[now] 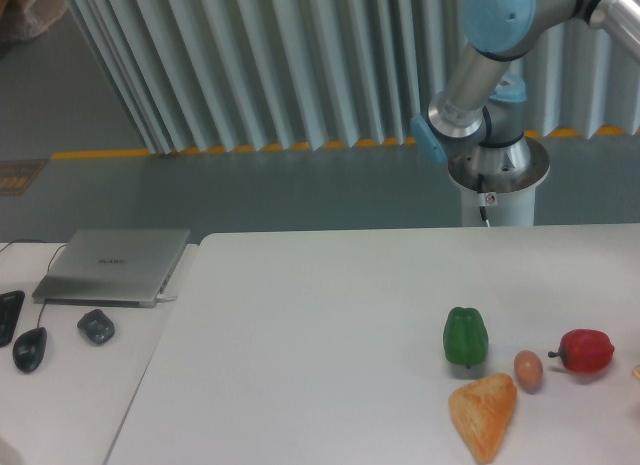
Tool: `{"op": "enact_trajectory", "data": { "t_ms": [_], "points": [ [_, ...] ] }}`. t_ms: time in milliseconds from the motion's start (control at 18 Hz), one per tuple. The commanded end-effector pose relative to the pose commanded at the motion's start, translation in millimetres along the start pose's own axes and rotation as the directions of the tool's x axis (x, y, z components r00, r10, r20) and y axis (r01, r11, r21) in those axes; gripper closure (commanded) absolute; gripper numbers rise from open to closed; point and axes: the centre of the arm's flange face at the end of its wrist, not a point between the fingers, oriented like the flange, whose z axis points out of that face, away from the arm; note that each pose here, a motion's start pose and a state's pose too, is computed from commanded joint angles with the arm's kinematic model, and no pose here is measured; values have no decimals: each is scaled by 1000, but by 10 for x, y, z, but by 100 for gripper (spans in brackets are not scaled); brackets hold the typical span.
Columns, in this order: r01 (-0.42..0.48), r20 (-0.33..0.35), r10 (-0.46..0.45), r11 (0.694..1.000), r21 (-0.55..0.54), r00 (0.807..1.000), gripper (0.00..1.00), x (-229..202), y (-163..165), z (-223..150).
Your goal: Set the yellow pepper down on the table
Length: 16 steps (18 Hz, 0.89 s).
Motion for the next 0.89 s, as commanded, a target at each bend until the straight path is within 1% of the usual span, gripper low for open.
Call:
{"op": "enact_trajectory", "data": {
  "t_ms": [111,333,500,889],
  "points": [
    [1,-2,-1,1000,1,1000,0,-22,3,83],
    [7,5,-7,1000,-5,1000,0,-50,15,121],
    [16,10,-16,1000,-12,1000,0,-90,93,146],
    [26,28,-25,999,-27,999,0,-158,106,197]
  ]
}}
